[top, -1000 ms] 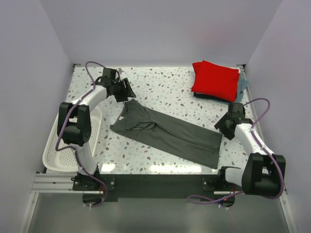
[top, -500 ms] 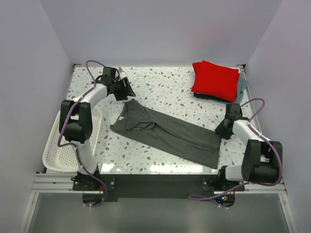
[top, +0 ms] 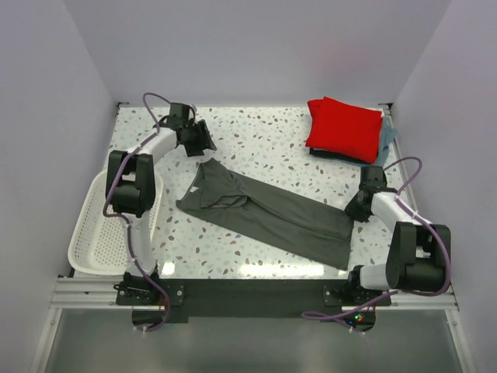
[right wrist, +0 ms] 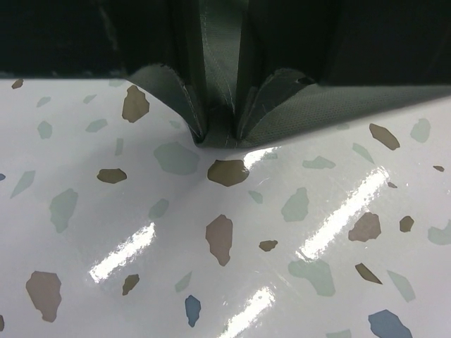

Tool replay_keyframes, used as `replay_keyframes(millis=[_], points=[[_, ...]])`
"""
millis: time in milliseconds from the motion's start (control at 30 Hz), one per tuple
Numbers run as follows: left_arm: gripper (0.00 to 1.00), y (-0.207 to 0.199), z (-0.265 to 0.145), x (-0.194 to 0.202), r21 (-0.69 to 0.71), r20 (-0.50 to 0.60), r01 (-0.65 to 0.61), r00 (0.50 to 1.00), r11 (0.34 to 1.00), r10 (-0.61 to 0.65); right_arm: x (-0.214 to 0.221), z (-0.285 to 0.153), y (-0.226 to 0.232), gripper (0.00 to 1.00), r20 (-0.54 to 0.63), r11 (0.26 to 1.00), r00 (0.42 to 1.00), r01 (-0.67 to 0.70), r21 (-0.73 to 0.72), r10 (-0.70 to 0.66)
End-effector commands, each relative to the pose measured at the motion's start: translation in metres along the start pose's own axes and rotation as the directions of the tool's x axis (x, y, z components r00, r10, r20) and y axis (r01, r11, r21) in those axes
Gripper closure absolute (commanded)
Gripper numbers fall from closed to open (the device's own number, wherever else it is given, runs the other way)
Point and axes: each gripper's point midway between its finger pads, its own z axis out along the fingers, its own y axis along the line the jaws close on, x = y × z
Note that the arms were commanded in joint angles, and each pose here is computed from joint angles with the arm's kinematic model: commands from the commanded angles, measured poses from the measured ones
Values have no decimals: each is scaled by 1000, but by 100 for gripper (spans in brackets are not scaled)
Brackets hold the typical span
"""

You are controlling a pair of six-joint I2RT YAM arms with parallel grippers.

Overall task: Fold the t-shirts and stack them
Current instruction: Fold the tshirt

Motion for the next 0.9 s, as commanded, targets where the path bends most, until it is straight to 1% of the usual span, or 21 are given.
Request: replay_keyframes(millis=[0,233,533,633,767,800,867], points=[[41,4,0,-10,-22,15,7,1000,1000,-6,-8,-1,-3,75,43,1000,999,-2,6,2],[42,8,1,1,-33,-3,13,1000,999,-13,-7,-3,-5,75,42,1000,999,-2,10,1],[43,0,10,22,-20,-39,14,999,1000,-15,-4,-6,-6,75,40,1000,999,-3,2,3],[44,-3,11,23,-13,-38,12,999,1000,-13,-3,-8,-6,75,41,1000,999,-7,-2,7],[48,-7,14,24,-6,-37,5,999,1000,-6,-1,-9,-8,75,40,1000,999,-8,-1,8],[52,-8,15,24,-6,-38,4,999,1000,-4,-1,-9,-7,75,43,1000,999,-10,-5,11],[55,-8,17,27,-1,-47,3,999,1000,-3,0,-10,-8,75,40,1000,999,-10,-1,10]])
